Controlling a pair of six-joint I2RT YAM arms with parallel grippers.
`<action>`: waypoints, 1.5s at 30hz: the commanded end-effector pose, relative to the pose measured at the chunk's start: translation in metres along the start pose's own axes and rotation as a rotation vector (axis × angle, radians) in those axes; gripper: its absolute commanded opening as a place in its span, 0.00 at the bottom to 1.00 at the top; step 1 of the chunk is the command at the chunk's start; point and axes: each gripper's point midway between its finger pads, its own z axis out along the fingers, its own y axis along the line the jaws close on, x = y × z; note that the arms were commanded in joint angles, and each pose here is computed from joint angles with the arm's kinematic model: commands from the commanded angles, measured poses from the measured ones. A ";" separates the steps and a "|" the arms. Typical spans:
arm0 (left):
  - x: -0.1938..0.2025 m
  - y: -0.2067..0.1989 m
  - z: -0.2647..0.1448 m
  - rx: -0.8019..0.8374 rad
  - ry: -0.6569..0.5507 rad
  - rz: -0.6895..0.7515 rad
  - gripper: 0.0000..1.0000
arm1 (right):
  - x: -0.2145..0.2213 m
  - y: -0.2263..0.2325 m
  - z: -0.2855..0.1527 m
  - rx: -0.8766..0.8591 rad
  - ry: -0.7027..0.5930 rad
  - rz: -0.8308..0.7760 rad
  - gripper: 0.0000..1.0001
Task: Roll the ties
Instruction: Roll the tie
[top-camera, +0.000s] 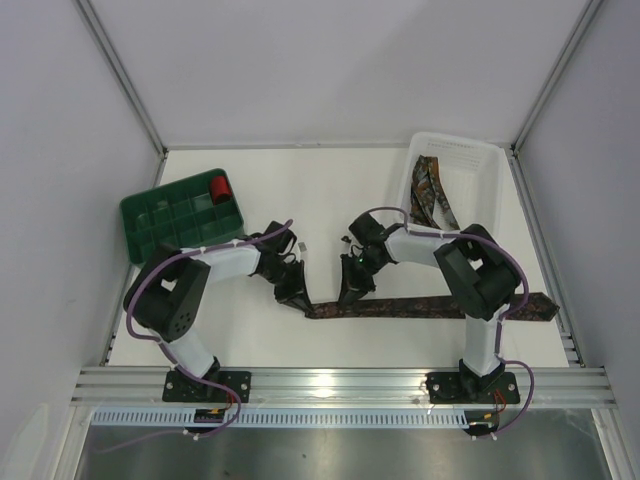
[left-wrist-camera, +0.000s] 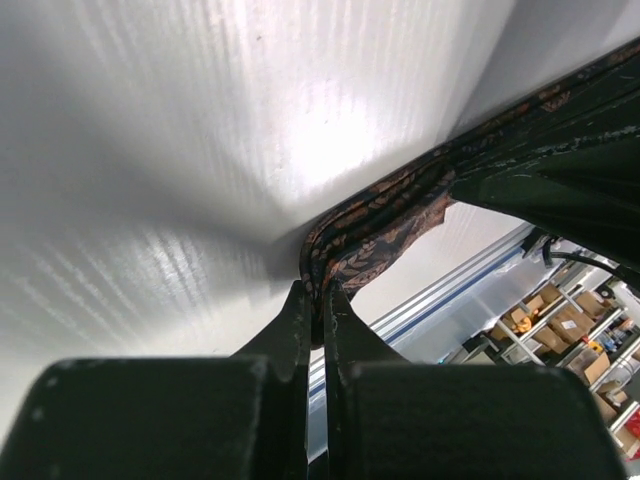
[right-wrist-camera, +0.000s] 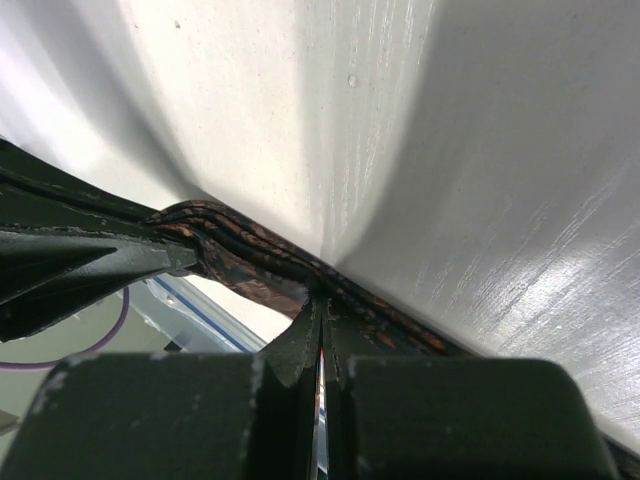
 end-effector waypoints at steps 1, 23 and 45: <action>-0.005 -0.002 -0.013 -0.027 -0.029 0.046 0.01 | -0.004 0.001 0.004 0.019 -0.007 -0.018 0.02; -0.013 -0.010 -0.029 -0.060 -0.039 0.095 0.01 | 0.002 0.035 -0.014 0.025 -0.057 -0.080 0.02; -0.012 -0.028 -0.042 -0.019 -0.039 0.092 0.00 | -0.001 0.030 0.023 0.018 -0.014 -0.069 0.02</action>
